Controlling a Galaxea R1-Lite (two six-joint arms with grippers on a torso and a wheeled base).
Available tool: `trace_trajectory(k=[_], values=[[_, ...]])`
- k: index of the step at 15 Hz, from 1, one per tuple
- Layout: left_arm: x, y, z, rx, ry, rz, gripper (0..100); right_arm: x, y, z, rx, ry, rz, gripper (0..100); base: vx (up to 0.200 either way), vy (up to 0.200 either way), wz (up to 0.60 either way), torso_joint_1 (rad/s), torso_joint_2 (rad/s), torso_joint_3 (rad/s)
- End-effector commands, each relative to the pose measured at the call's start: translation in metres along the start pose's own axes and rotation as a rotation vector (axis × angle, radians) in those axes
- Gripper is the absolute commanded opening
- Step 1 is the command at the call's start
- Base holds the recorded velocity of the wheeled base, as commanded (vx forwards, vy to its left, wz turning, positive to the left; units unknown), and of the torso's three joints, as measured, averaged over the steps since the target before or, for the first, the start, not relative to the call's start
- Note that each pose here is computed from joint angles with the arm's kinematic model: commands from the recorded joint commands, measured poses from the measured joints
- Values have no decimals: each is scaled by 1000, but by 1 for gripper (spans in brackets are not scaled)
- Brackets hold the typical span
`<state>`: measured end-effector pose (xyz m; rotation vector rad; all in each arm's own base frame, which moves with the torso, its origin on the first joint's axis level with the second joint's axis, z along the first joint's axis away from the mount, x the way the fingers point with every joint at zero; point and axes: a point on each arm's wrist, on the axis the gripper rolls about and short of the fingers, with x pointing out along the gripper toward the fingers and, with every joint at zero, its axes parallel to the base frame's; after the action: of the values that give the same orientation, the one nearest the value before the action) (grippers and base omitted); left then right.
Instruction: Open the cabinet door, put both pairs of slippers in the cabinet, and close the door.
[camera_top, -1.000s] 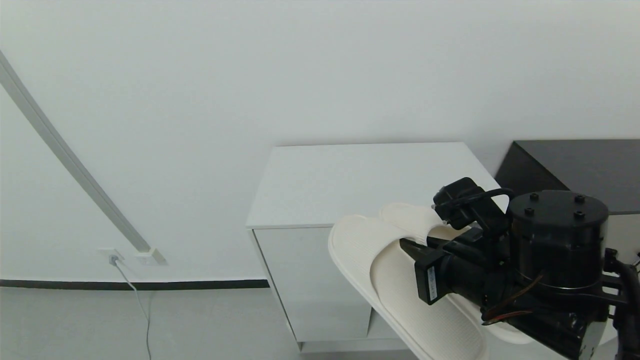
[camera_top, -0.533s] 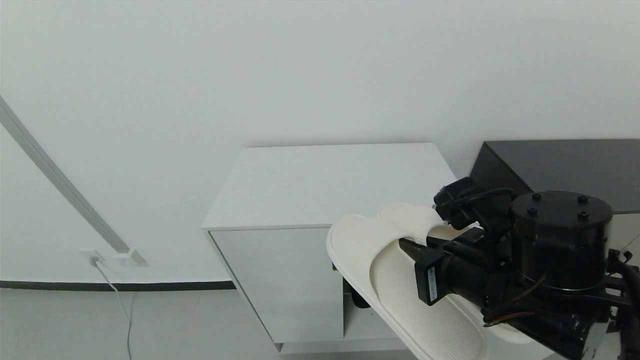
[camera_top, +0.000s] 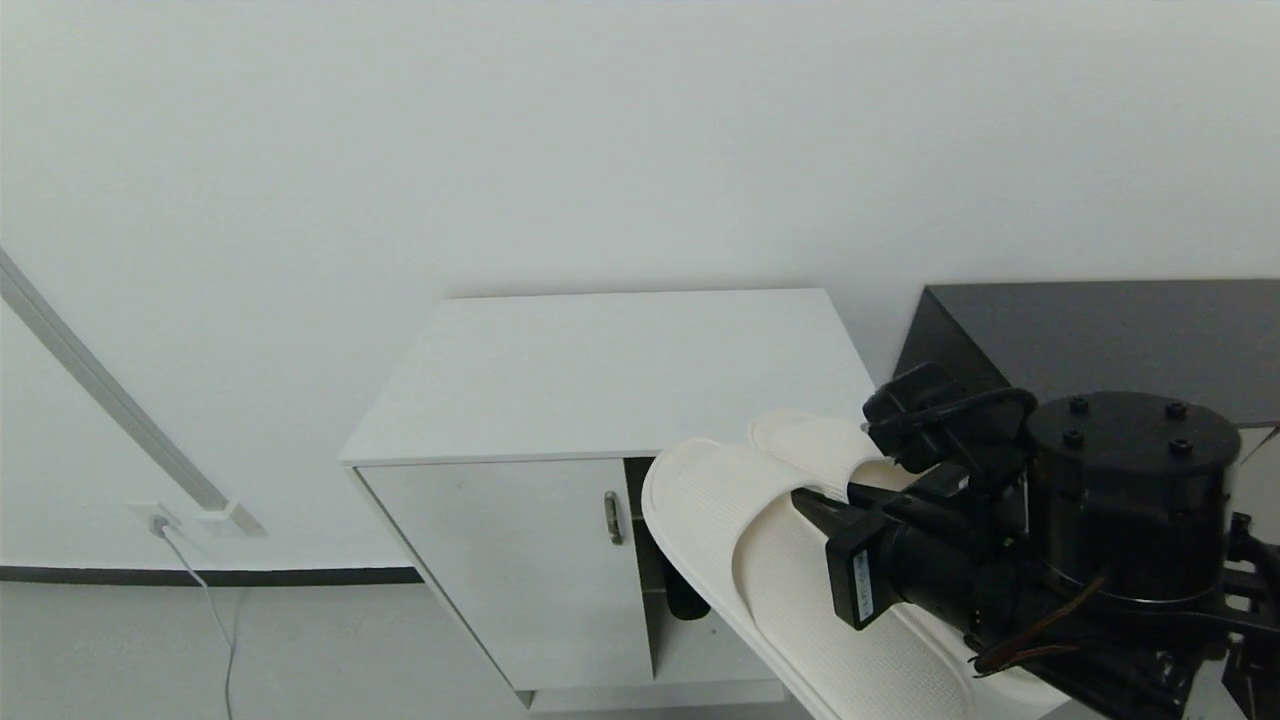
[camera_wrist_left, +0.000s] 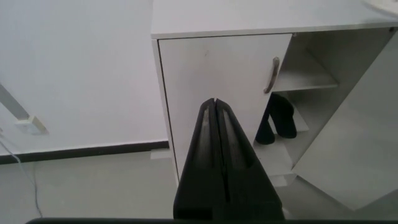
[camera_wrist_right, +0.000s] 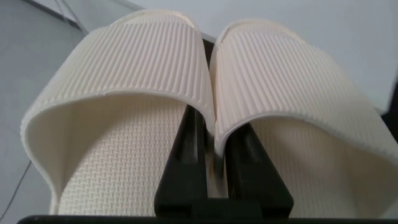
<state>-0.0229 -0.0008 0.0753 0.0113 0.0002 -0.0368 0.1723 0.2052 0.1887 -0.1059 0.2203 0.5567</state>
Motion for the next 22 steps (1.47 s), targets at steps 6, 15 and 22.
trace_trajectory(k=[6, 15, 22], values=[[0, 0, 0, 1, 1, -2, 0, 0, 0, -7, -12, 18, -1, 0, 0, 0, 0, 0, 0, 0], [0, 0, 0, -1, 1, -2, 0, -1, 2, -11, -20, 31, 9, 0, -133, 0, 0, 4, 3, 4], [0, 0, 0, -1, 1, -2, 0, -1, 2, -13, -20, 35, 9, 0, 0, 0, 0, 0, 0, 0]])
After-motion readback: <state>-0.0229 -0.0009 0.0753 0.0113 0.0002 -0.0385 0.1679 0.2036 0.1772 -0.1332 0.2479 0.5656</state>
